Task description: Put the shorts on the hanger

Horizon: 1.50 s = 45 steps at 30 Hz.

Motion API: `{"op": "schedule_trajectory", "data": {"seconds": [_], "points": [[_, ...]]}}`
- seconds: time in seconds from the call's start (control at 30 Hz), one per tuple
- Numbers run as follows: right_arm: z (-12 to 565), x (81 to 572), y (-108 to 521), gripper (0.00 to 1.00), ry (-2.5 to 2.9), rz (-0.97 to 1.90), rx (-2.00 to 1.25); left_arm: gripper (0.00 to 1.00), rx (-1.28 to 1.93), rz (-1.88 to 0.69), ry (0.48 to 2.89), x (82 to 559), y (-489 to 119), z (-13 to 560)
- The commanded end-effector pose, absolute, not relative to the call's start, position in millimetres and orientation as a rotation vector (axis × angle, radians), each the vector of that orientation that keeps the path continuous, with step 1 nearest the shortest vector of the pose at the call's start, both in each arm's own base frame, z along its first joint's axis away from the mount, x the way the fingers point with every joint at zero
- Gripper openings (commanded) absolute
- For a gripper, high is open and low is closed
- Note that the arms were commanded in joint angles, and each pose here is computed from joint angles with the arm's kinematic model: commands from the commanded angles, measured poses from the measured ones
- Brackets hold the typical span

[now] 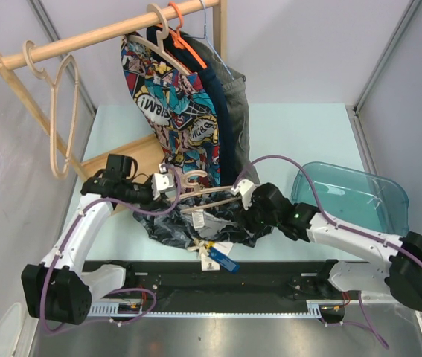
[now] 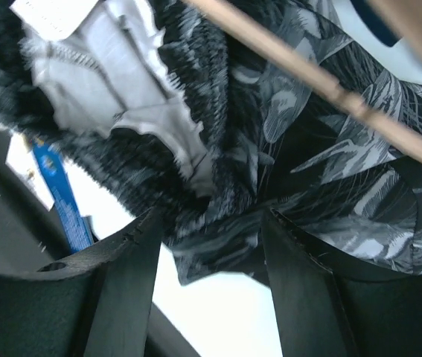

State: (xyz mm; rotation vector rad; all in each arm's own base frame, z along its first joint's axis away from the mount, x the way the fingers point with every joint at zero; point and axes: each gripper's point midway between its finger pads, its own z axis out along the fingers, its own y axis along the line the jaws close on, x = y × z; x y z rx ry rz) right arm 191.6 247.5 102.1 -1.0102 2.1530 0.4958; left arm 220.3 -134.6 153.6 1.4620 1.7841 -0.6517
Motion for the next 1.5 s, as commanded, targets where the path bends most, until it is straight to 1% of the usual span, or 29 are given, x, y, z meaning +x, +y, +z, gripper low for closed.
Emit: {"op": "schedule_trajectory", "data": {"seconds": [0.0, 0.07, 0.13, 0.17, 0.23, 0.27, 0.33, 0.37, 0.4, 0.47, 0.6, 0.67, 0.77, 0.93, 1.1, 1.13, 1.27, 1.47], "points": [[106, 216, 258, 0.6, 2.104, 0.442, -0.869, 0.0, 1.43, -0.665, 1.73, 215, -139, 161], [94, 221, 256, 0.6, 2.14, 0.414, -0.85, 0.0, 1.424, -0.668, 1.732, 212, -139, 159], [86, 228, 253, 0.57, 2.185, 0.428, -0.76, 0.0, 1.41, -0.669, 1.738, 212, -139, 160], [81, 232, 252, 0.51, 2.21, 0.43, -0.723, 0.0, 1.391, -0.674, 1.743, 213, -138, 161], [81, 236, 251, 0.43, 2.229, 0.456, -0.681, 0.0, 1.37, -0.693, 1.757, 213, -136, 161], [80, 236, 248, 0.36, 2.233, 0.446, -0.689, 0.0, 1.347, -0.697, 1.757, 215, -133, 164], [75, 236, 237, 0.25, 2.279, 0.427, -0.656, 0.0, 1.341, -0.713, 1.759, 212, -131, 165], [74, 238, 233, 0.02, 2.298, 0.436, -0.635, 0.0, 1.339, -0.71, 1.757, 213, -128, 167], [72, 236, 228, 0.0, 2.328, 0.431, -0.629, 0.0, 1.359, -0.714, 1.755, 209, -126, 166], [75, 242, 214, 0.0, 2.345, 0.404, -0.574, 0.0, 1.358, -0.707, 1.754, 209, -121, 169], [92, 259, 174, 0.0, 2.345, 0.283, -0.463, 0.0, 1.413, -0.735, 1.718, 194, -114, 173], [107, 271, 154, 0.0, 2.309, 0.234, -0.407, 0.0, 1.435, -0.725, 1.702, 190, -109, 174], [115, 283, 125, 0.0, 2.302, 0.168, -0.328, 0.0, 1.476, -0.693, 1.695, 189, -104, 171], [137, 294, 104, 0.0, 2.249, 0.132, -0.306, 0.0, 1.521, -0.606, 1.788, 200, -87, 157], [168, 289, 119, 0.0, 2.175, 0.233, -0.365, 0.0, 1.494, -0.551, 1.843, 216, -94, 162], [176, 288, 128, 0.0, 2.153, 0.253, -0.39, 0.0, 1.567, -0.545, 1.819, 211, -107, 161], [197, 285, 149, 0.0, 2.082, 0.288, -0.488, 0.0, 1.529, -0.534, 1.818, 221, -135, 165], [202, 276, 176, 0.0, 2.041, 0.312, -0.612, 0.0, 1.435, -0.579, 1.806, 235, -163, 182]]}}
